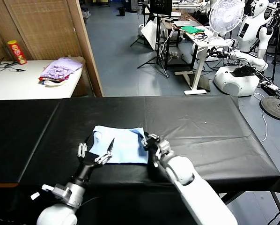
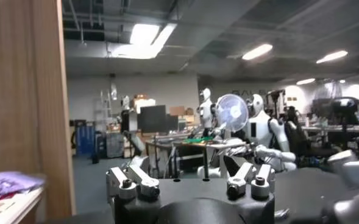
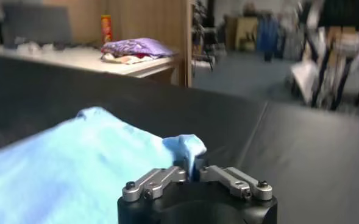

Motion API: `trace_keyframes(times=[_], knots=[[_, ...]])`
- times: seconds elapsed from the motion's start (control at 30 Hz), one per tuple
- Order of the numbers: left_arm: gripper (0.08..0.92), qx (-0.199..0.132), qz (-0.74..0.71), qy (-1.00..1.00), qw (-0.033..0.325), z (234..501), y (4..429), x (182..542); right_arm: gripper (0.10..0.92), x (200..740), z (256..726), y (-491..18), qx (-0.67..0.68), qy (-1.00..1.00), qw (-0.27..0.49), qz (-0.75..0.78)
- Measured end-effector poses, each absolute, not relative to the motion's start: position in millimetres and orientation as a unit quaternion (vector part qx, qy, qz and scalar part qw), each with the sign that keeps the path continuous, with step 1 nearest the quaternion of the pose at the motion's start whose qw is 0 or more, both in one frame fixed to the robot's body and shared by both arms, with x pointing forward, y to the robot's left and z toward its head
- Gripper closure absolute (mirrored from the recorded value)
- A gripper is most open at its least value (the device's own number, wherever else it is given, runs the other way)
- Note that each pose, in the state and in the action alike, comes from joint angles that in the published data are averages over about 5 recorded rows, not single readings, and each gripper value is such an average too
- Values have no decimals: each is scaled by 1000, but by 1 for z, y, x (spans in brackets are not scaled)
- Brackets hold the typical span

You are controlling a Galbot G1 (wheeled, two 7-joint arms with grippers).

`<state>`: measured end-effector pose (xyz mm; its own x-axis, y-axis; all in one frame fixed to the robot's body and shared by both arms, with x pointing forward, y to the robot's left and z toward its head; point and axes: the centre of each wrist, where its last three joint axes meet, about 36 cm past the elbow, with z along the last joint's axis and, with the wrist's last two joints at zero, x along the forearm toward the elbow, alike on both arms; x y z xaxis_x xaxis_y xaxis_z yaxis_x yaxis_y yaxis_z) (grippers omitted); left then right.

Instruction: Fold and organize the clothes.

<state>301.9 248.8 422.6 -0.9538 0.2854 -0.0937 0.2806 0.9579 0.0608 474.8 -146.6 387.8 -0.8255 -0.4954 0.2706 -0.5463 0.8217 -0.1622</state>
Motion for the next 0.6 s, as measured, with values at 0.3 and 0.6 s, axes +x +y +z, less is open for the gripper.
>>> trace_keyframes(times=[0.3,0.6], knots=[[201,100,-6,995,8,417,256,300,246,426,389,-213,242,-955,55,165],[201,72,-1,997,-30,413,272,277,224,351,402,-240,167,-978,42,118]])
